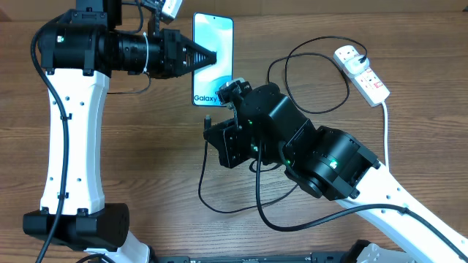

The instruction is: Plug charger to phone and switch on socket

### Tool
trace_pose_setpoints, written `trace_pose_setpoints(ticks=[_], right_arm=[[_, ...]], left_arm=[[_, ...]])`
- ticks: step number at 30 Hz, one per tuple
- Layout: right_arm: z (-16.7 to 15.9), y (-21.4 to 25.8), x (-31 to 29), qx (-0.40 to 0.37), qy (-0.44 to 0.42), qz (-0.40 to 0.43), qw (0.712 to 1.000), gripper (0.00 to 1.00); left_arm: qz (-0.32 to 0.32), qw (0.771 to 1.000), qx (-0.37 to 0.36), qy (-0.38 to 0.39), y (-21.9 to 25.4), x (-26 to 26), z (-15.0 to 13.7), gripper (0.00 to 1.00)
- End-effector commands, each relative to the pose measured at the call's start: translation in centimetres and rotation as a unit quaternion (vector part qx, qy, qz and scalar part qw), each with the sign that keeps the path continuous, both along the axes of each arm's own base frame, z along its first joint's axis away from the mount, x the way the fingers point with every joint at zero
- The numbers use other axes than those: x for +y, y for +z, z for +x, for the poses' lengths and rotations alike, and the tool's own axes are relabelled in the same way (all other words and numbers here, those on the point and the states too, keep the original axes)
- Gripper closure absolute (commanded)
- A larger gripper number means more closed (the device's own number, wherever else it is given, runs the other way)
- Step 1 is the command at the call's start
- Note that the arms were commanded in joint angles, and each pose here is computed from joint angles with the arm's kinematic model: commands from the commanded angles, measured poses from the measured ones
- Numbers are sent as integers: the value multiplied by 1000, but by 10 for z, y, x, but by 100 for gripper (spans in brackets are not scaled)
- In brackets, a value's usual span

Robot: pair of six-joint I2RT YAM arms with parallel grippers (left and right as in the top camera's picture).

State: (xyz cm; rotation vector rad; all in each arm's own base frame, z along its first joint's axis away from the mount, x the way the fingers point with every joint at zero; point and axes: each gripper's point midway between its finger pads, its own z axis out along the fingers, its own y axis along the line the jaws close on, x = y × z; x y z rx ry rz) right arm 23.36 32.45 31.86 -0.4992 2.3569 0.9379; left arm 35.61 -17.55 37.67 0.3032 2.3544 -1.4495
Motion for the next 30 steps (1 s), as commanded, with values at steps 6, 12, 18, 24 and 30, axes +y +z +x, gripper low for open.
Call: trace_pose_setpoints(ticks=[6, 12, 18, 24, 30], right_arm=[[10, 10, -7, -19, -23, 5, 1000, 96], [13, 10, -9, -20, -29, 4, 999, 96], [14, 11, -9, -21, -30, 4, 999, 96], [15, 13, -9, -24, -30, 8, 999, 96], [17, 10, -12, -26, -40, -2, 999, 96]], left_arm=[[-23, 999, -20, -23, 11, -3, -6, 96], [-33, 999, -21, -30, 14, -5, -8, 96], [-32, 999, -24, -33, 13, -5, -9, 96], [-31, 999, -25, -34, 13, -5, -10, 96], [-39, 998, -36, -44, 16, -6, -12, 96]])
